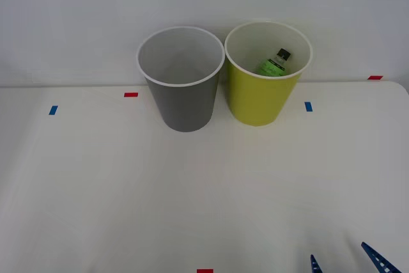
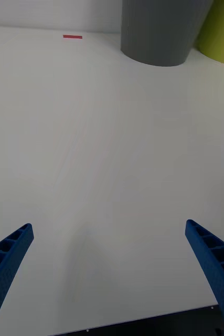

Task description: Put cans in the gray bin and PET bottles in the light green bin.

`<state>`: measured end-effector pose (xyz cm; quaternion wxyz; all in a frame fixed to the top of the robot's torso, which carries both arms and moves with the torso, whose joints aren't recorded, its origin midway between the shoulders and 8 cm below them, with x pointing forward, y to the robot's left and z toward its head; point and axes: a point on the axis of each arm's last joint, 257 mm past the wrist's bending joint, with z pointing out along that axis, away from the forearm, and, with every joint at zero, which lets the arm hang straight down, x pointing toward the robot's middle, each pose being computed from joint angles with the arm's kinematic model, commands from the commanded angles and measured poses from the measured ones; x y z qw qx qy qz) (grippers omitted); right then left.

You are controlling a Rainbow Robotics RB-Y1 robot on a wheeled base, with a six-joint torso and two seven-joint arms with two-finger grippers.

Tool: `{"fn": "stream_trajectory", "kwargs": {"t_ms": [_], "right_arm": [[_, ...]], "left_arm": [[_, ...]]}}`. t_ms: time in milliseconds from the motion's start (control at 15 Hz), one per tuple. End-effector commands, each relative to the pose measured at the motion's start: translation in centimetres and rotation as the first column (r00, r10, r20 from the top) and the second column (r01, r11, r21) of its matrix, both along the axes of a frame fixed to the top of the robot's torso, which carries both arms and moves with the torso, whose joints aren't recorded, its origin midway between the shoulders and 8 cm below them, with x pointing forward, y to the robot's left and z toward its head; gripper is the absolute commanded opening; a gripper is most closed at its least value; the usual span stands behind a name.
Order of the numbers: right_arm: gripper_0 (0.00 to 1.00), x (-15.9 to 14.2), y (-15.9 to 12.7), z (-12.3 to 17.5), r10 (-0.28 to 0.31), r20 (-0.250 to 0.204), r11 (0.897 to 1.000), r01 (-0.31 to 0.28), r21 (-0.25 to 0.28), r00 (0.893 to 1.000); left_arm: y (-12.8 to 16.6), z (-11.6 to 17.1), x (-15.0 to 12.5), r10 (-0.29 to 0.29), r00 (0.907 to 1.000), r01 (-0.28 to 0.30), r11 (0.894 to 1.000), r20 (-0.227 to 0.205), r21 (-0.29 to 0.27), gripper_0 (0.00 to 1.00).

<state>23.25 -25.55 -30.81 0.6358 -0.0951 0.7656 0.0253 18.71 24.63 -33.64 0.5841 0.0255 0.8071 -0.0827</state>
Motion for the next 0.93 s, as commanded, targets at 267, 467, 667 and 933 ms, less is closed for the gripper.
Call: {"fn": "stream_trajectory", "kwargs": {"t_ms": [267,467,667,933], "right_arm": [[1.0,0.0,0.0,0.0,0.0,0.0,1.0,0.0,0.0,1.0],[1.0,0.0,0.0,0.0,0.0,0.0,1.0,0.0,0.0,1.0],[1.0,0.0,0.0,0.0,0.0,0.0,1.0,0.0,0.0,1.0],[1.0,0.0,0.0,0.0,0.0,0.0,1.0,0.0,0.0,1.0]], "left_arm": [[0.0,0.0,0.0,0.0,1.0,0.0,1.0,0.0,0.0,1.0],[0.0,0.0,0.0,0.0,1.0,0.0,1.0,0.0,0.0,1.0],[0.0,0.0,0.0,0.0,1.0,0.0,1.0,0.0,0.0,1.0],[0.0,0.0,0.0,0.0,1.0,0.0,1.0,0.0,0.0,1.0]]}}
